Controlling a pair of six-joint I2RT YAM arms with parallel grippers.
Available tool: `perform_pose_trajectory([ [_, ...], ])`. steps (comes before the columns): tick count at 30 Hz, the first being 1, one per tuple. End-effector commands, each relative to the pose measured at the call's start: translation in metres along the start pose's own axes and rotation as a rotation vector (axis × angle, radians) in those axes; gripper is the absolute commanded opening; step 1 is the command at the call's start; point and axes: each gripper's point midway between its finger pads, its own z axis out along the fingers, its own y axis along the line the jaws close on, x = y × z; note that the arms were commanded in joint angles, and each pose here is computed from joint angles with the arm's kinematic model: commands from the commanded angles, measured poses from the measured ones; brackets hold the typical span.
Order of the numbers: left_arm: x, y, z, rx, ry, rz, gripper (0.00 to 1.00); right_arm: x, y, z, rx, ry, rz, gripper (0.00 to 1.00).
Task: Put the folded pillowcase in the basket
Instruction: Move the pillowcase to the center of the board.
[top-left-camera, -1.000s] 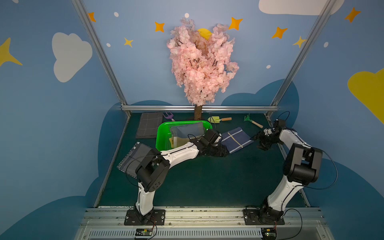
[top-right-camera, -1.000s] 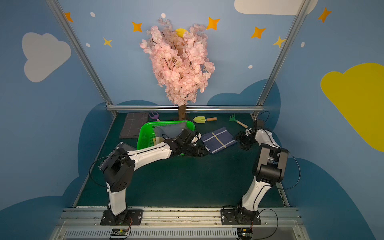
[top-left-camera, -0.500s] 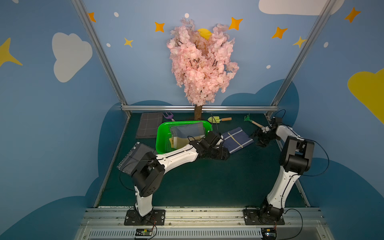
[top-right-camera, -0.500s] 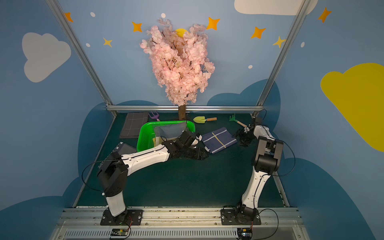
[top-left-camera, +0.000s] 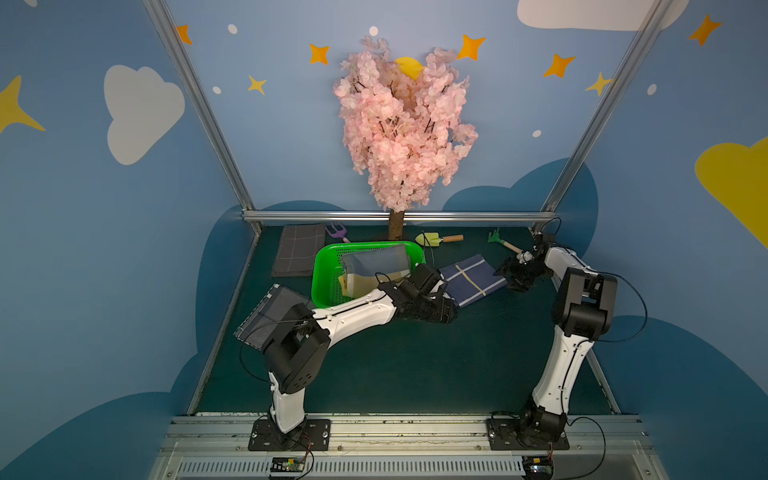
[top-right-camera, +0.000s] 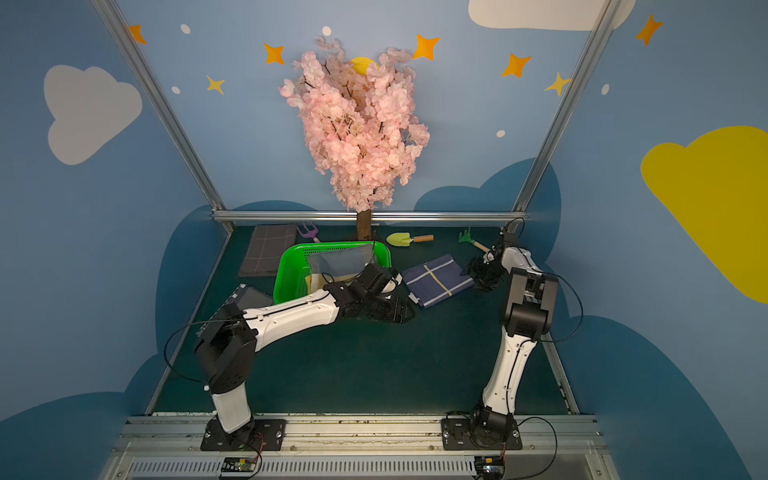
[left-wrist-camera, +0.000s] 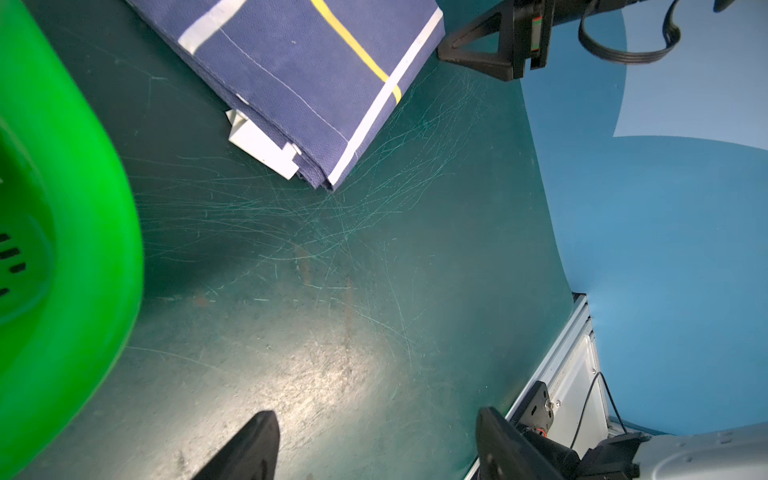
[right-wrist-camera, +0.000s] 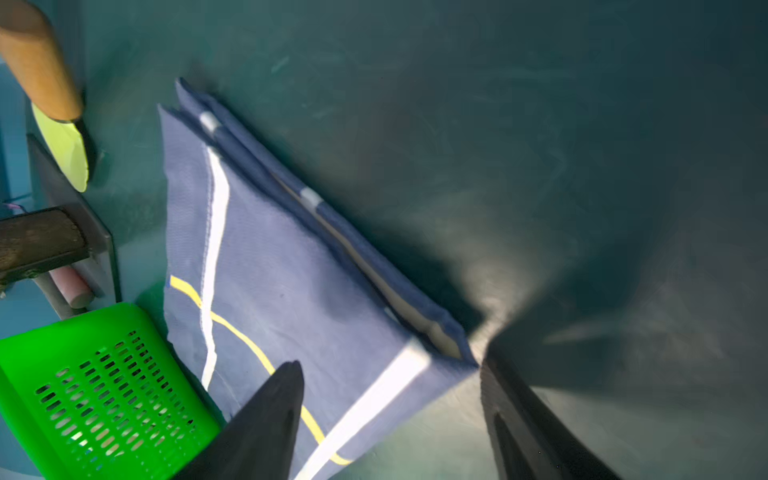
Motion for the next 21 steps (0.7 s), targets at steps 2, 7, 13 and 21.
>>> perform_pose_trajectory([
  [2,0.002,-0.003,-0.008,-0.001,0.008,0.02,0.78,0.011,-0.003,0.011,0.022,0.046,0.001,0.55],
  [7,0.003,0.0,-0.011,-0.018,0.004,0.026,0.78,0.014,-0.004,0.005,0.029,0.038,0.004,0.25],
  [13,0.004,0.003,-0.018,-0.031,-0.007,0.034,0.78,0.033,-0.01,-0.003,0.043,0.046,0.008,0.0],
  [21,0.009,0.009,-0.026,-0.047,-0.024,0.03,0.78,0.09,-0.02,-0.015,0.088,0.088,-0.014,0.0],
])
